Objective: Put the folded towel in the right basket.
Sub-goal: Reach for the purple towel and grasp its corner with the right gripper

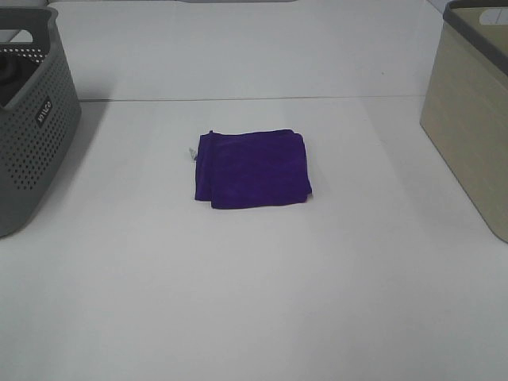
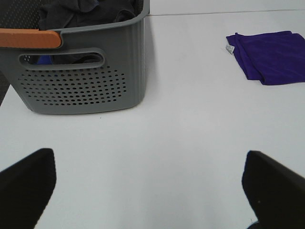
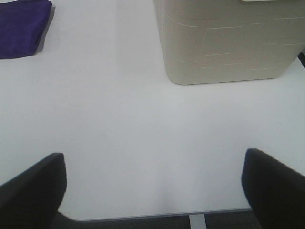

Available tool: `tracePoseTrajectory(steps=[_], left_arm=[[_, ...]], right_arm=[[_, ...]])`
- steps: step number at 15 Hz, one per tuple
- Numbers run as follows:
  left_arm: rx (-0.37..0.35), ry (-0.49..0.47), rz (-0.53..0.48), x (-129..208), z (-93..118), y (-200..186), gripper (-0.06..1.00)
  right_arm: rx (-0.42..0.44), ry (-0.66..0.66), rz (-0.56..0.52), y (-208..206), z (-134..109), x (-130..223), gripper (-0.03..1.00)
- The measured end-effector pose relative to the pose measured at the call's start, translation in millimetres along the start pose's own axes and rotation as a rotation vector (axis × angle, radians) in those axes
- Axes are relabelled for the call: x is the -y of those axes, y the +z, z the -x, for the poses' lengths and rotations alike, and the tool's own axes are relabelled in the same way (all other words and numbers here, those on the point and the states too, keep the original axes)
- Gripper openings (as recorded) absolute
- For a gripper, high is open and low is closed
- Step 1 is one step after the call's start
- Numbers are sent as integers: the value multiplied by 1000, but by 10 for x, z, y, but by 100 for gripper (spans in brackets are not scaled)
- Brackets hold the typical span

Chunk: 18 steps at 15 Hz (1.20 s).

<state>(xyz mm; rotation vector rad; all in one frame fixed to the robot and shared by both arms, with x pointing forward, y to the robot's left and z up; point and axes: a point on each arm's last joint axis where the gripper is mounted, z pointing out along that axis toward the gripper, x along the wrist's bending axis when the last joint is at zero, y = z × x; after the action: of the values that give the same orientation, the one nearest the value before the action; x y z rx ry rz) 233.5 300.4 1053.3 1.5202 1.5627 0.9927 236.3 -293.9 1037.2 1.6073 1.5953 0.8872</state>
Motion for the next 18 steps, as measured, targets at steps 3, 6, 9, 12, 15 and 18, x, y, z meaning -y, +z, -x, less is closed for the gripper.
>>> tracePoseTrajectory(steps=[3, 6, 9, 12, 15, 18], left_arm=[[0, 0, 0, 0, 0, 0, 99], [0, 0, 0, 0, 0, 0, 99], [0, 0, 0, 0, 0, 0, 99], [0, 0, 0, 0, 0, 0, 99], [0, 0, 0, 0, 0, 0, 99], [0, 0, 0, 0, 0, 0, 99]], right_arm=[[0, -3, 0, 0, 3, 0, 96], [-36, -28, 0, -2, 6, 2, 96], [-39, -27, 0, -2, 4, 2, 96], [-39, -27, 0, -2, 4, 2, 96], [-47, -23, 0, -3, -4, 1, 96], [-50, -22, 0, -3, -6, 1, 96]])
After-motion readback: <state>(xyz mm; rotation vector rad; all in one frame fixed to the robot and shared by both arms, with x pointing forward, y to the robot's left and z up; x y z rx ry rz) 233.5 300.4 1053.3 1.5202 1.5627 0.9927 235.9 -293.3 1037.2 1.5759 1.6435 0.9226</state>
